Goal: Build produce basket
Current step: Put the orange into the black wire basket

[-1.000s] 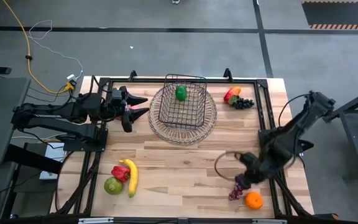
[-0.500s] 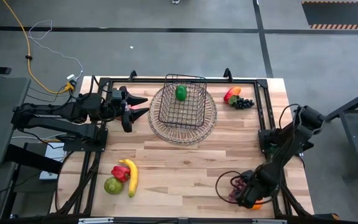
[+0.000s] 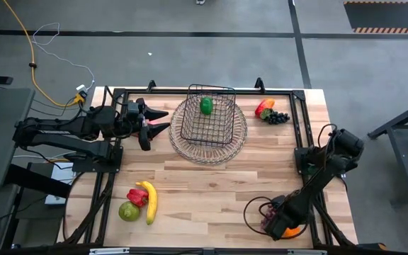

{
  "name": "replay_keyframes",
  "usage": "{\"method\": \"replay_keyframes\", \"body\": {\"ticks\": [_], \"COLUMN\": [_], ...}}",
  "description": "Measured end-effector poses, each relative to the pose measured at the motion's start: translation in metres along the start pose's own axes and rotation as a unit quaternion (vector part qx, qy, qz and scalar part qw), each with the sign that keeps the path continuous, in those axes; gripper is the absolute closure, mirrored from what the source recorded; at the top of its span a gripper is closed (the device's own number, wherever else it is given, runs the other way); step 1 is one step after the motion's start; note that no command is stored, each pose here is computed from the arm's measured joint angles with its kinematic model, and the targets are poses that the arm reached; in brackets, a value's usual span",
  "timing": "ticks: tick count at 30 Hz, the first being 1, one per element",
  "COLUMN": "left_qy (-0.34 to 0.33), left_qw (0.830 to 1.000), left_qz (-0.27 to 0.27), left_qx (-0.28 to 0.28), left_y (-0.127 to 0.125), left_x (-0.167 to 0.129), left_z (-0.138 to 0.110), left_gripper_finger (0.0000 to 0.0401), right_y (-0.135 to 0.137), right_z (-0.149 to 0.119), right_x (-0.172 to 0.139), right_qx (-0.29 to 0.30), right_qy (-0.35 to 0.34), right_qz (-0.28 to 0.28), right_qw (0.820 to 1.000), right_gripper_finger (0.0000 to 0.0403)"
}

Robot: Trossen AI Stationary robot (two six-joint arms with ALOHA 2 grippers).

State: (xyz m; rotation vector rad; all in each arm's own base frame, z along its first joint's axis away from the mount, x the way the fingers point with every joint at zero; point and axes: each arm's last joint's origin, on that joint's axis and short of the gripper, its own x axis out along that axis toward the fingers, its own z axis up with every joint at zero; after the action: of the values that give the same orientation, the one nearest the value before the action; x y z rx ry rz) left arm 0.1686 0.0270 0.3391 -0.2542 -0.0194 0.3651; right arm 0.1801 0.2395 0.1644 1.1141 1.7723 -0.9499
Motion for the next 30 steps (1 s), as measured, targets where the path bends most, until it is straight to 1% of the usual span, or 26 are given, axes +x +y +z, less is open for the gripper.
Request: {"method": "replay_keyframes", "body": {"ticks": [5, 9, 12, 15, 21, 24, 26, 28, 30], "left_qy": [0.0, 0.0, 0.0, 0.0, 0.0, 0.0, 0.0, 0.0, 0.0], "left_qw": [1.0, 1.0, 1.0, 1.0, 1.0, 1.0, 1.0, 1.0, 1.0], "left_qz": [0.0, 0.0, 0.0, 0.0, 0.0, 0.0, 0.0, 0.0, 0.0], "left_qx": [0.0, 0.0, -0.001, 0.0, 0.0, 0.0, 0.0, 0.0, 0.0], "left_y": [0.0, 0.0, 0.0, 0.0, 0.0, 0.0, 0.0, 0.0, 0.0], "left_x": [0.0, 0.0, 0.0, 0.0, 0.0, 0.0, 0.0, 0.0, 0.0], "left_z": [0.0, 0.0, 0.0, 0.0, 0.0, 0.0, 0.0, 0.0, 0.0], "left_gripper_finger": [0.0183, 0.0183, 0.0183, 0.0183, 0.0183, 0.0183, 0.0183, 0.0183, 0.0183], "right_y": [0.002, 0.004, 0.004, 0.004, 0.005, 0.006, 0.008, 0.009, 0.011], "right_z": [0.001, 0.002, 0.002, 0.002, 0.003, 0.004, 0.001, -0.003, -0.005], "right_x": [0.009, 0.012, 0.012, 0.012, 0.011, 0.008, -0.003, -0.021, -0.045], "right_qx": [-0.007, -0.007, -0.007, -0.007, -0.019, -0.056, -0.112, -0.178, -0.242], "right_qy": [0.013, 0.012, 0.012, 0.013, 0.019, 0.048, 0.07, 0.089, 0.101], "right_qz": [-0.028, -0.032, -0.032, -0.032, -0.033, -0.042, -0.028, 0.007, 0.057], "right_qw": [0.999, 0.999, 0.999, 0.999, 0.999, 0.996, 0.991, 0.98, 0.963], "right_gripper_finger": [0.0004, 0.0004, 0.0012, 0.0033, 0.0092, 0.0105, 0.0107, 0.0107, 0.0105]}}
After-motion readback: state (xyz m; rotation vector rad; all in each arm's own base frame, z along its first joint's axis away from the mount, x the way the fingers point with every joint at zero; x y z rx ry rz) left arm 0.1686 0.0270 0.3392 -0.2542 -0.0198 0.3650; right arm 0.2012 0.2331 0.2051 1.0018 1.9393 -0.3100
